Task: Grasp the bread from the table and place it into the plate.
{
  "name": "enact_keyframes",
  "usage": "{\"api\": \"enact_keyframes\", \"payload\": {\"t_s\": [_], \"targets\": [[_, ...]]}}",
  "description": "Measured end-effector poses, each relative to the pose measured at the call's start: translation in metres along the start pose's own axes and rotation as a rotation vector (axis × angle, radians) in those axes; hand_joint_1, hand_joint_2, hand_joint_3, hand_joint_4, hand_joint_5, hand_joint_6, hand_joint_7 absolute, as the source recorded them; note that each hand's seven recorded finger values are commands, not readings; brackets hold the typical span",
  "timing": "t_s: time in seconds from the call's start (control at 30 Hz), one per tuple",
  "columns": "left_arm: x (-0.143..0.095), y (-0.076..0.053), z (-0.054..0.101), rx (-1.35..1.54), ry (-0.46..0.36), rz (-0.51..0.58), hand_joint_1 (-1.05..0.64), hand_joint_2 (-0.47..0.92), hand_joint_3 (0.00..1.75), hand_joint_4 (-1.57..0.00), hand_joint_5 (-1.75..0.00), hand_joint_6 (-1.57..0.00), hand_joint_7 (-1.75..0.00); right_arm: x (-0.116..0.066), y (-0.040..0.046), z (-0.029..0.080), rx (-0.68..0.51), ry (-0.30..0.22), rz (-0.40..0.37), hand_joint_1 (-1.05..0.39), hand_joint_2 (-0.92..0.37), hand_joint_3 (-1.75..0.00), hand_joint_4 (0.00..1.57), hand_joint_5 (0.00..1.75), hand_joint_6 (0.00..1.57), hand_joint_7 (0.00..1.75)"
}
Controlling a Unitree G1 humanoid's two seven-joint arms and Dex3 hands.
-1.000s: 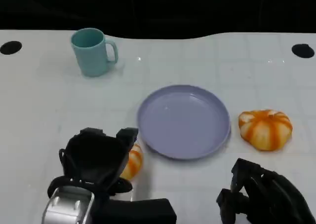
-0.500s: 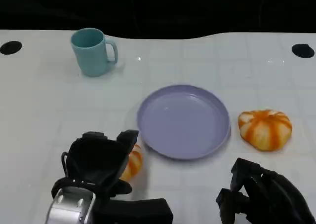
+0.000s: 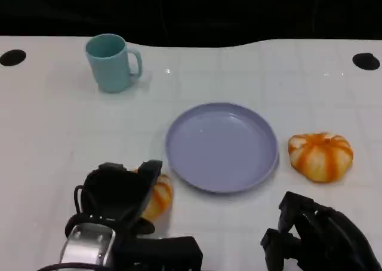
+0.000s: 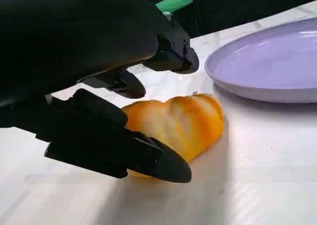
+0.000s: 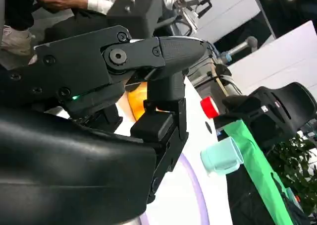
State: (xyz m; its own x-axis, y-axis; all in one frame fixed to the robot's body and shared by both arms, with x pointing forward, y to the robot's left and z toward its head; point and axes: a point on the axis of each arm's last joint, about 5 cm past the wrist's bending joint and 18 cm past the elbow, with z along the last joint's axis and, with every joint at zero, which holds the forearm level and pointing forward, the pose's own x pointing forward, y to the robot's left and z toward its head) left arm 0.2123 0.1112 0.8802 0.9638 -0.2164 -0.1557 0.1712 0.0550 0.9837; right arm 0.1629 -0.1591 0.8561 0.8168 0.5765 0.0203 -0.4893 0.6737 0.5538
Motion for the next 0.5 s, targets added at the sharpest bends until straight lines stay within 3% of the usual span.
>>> {"api": "enact_keyframes", "payload": {"t_s": [0.23, 0.5], "targets": [[0.011, -0.017, -0.003, -0.023, -0.020, 0.027, -0.52, 0.86, 0.01, -0.52, -0.13, -0.38, -0.02, 0.000, 0.0002, 0.000, -0.001, -0.001, 0.000, -0.73, -0.92, -0.24, 0.90, 1.62, 0.80, 1.41], [0.021, -0.025, -0.004, -0.027, -0.050, 0.069, -0.33, 0.83, 0.00, -0.75, -0.22, -0.55, -0.04, -0.001, 0.0003, 0.000, -0.001, 0.000, 0.000, -0.73, -0.92, -0.23, 0.90, 1.61, 0.79, 1.41]]}}
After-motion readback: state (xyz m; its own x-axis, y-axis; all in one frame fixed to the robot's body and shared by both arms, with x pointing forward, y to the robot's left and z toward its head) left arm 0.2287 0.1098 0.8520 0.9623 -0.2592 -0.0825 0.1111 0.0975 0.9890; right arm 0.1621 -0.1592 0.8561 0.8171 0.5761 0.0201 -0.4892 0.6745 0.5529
